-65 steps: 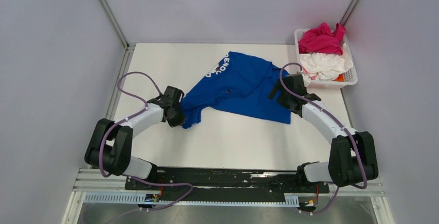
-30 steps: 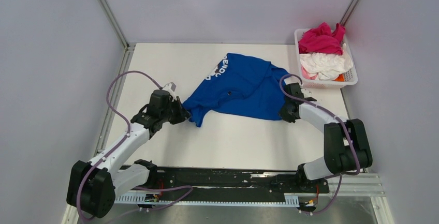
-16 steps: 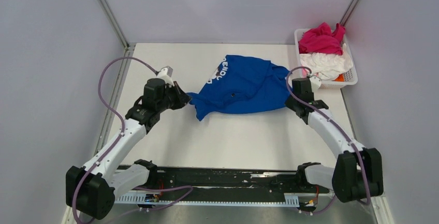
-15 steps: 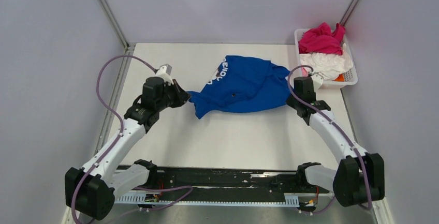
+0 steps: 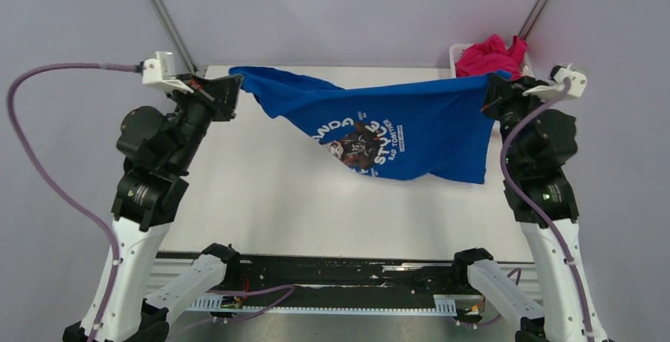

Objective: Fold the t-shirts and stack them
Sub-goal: Flatten out the tshirt

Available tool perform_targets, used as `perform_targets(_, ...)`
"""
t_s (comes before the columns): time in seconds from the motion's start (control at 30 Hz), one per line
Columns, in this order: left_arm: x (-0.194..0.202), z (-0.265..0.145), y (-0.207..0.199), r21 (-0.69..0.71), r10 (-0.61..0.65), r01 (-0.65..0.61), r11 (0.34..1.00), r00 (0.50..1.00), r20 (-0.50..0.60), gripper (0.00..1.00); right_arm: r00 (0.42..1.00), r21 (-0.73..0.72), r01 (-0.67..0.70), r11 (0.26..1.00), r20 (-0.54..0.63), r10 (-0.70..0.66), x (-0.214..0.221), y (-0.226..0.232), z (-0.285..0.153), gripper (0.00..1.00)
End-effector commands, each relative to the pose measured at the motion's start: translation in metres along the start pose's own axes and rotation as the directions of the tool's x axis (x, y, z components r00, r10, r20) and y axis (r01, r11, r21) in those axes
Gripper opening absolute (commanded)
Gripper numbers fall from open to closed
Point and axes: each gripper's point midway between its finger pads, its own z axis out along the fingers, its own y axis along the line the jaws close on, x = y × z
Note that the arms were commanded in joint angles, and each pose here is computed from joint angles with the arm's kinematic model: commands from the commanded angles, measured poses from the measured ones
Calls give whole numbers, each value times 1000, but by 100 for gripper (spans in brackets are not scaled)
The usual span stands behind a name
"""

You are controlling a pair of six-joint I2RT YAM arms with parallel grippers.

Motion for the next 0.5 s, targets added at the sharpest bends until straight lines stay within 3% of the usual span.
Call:
perform_targets(0.0, -72, -40, -18, -3, 48, -49, 999, 982, 184, 0, 972, -215, 56, 975, 233, -5, -95, 43, -49, 0)
perform_targets(0.23, -152, -118, -40, -3, 78, -82, 997, 926, 370, 0, 949, -467, 139, 873, 316, 18, -156, 90, -125, 0)
perform_targets(0.47, -188, -173, -49, -1, 79, -89, 996, 877, 475, 0, 937, -613, 185, 768, 346, 50, -182, 114, -183, 0)
